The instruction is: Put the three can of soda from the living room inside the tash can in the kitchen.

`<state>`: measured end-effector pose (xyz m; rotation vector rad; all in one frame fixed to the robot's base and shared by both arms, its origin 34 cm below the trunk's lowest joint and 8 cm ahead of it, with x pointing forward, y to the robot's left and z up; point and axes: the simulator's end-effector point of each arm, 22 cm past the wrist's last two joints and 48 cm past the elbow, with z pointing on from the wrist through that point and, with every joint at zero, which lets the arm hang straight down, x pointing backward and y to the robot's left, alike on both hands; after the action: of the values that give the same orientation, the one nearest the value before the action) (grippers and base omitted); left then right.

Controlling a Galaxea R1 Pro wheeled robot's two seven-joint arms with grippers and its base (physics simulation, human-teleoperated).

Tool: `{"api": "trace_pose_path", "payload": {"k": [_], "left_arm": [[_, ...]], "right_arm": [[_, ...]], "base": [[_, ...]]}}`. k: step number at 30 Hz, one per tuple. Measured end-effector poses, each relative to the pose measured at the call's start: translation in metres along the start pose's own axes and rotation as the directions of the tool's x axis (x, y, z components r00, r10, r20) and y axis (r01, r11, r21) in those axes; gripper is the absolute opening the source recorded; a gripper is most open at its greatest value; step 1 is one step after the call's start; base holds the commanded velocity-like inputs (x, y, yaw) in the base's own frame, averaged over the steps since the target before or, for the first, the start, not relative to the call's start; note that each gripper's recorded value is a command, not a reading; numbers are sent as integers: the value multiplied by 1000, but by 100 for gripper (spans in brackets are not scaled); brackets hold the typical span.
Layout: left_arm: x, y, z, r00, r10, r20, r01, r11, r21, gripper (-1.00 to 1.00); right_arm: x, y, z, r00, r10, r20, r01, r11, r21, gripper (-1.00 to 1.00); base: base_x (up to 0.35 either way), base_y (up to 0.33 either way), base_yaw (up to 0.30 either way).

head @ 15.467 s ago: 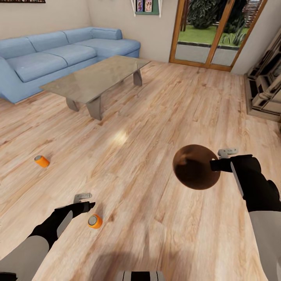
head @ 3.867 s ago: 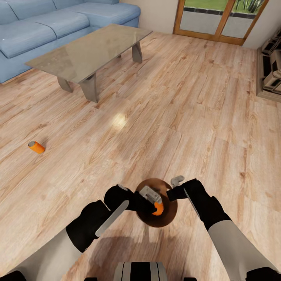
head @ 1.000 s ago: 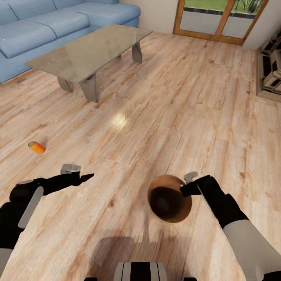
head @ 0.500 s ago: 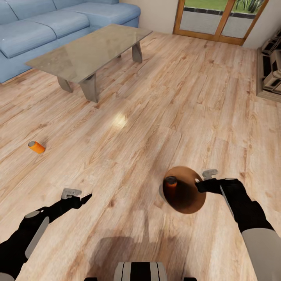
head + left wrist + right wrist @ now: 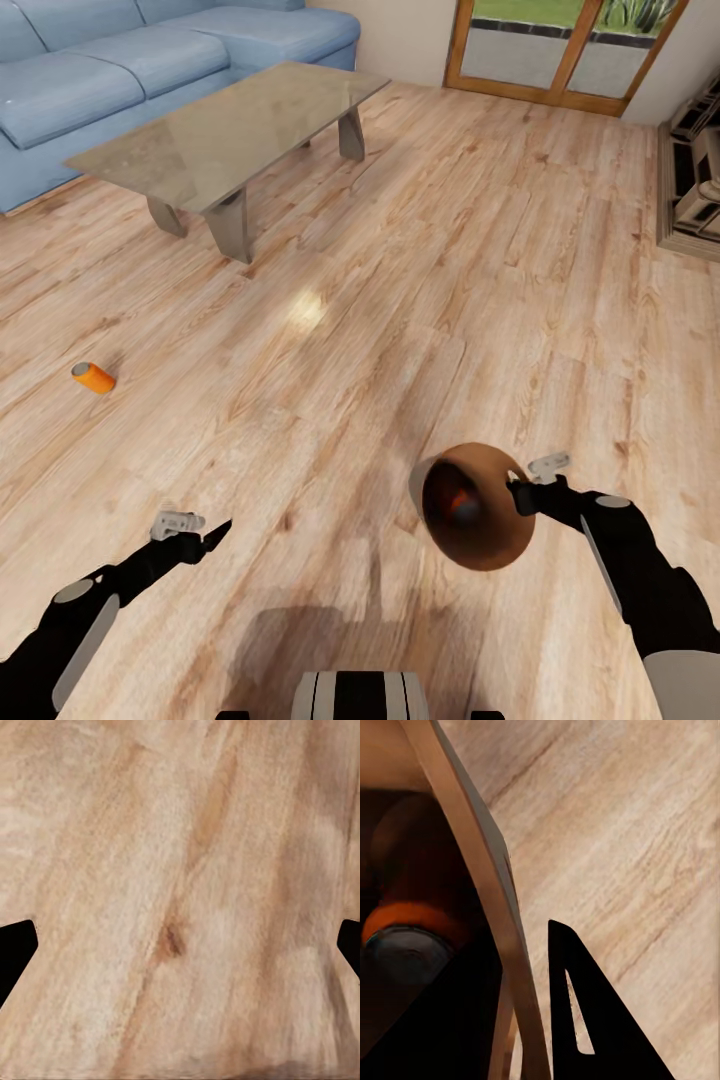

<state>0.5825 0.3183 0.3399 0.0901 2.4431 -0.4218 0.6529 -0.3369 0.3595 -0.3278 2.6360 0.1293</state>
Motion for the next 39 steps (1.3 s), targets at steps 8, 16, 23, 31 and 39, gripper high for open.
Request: {"api": "trace_pose_path", "payload": {"k": [8,16,23,31,39], "left_arm": [[32,4,-7,998,-24,-51,23,1000,-15,100],[35,5,-8,998,-27,-55,26,999,-19,100],[33,5,-9,998,-25,-52,24,1000,-18,100],[31,5,-10,998,-27,-49,26,999,-19,100],[29,4,-10,999,-25,-46,24,1000,-17,100]], "right_arm": [[2,-11,-7,996,12,87,-14,1000,19,-100],[-3,3,-5,993,42,113,-42,999,1,-100],[-5,4,-6,992,42,118,-43,999,3,-100],[-7,9,-6,991,47,123,-47,999,-3,-100],[-10,13,-6,990,53,130,-52,999,-8,-100]], "base": [[235,97,93],[288,183,226],[288,186,238],[286,180,239],[283,181,239]]}}
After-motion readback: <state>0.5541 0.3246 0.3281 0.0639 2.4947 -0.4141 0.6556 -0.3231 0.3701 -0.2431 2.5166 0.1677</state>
